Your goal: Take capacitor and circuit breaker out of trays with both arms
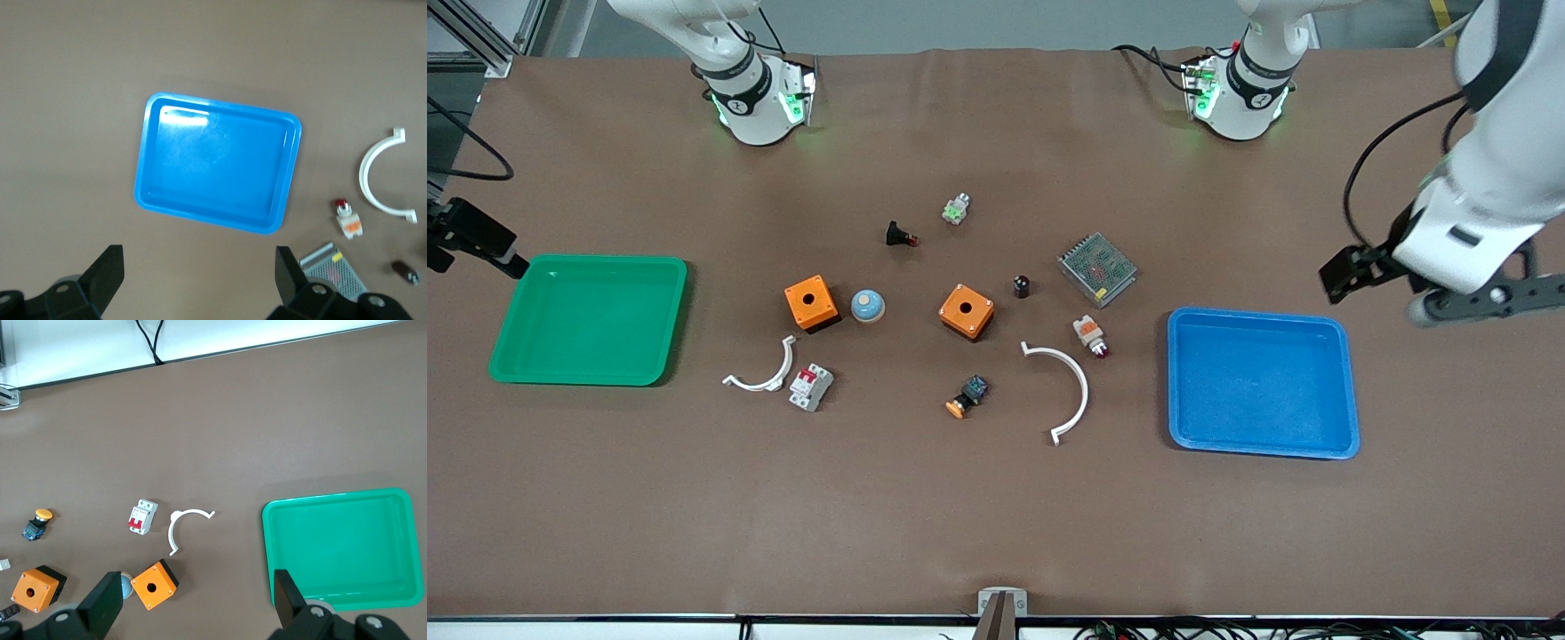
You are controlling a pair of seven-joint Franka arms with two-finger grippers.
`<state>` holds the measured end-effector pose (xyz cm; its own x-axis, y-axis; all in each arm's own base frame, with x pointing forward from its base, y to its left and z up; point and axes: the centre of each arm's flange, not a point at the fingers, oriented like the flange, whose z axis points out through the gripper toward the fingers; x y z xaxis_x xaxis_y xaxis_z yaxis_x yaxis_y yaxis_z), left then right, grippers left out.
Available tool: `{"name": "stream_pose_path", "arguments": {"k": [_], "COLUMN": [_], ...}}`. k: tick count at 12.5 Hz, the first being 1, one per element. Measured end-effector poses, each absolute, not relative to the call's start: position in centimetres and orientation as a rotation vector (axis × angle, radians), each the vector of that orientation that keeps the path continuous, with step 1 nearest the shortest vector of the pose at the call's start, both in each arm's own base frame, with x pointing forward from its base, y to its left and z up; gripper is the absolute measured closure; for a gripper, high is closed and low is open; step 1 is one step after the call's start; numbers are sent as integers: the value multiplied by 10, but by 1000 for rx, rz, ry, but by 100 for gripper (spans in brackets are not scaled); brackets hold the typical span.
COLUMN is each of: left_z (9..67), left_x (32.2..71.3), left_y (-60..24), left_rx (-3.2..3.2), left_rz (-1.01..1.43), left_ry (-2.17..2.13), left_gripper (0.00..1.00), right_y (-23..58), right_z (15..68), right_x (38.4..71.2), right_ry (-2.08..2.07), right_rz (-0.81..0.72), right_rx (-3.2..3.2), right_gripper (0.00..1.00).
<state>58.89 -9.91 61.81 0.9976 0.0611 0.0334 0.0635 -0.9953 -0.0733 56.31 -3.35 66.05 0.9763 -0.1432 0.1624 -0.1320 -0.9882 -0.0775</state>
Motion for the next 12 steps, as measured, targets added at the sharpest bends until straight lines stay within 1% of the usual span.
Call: {"name": "stream_pose_path", "arguments": {"k": [2, 5, 12], "left_z": [633, 640, 655], "left_x": [572, 555, 527], "left_y": [-73, -54, -61], "left_rx": [-3070, -3083, -3114], "left_rz": [-6, 8, -7], "left_ry": [-64, -30, -9], "left_gripper": [0, 0, 0], "right_y": [-35, -38, -52], "right_z": [662, 658, 654], "right_x": [559, 555, 552], "right_ry": [213, 220, 257], "right_rz": [-214, -155, -107], "right_rx": [-3074, -3085, -3091], "right_gripper": [0, 0, 0]}}
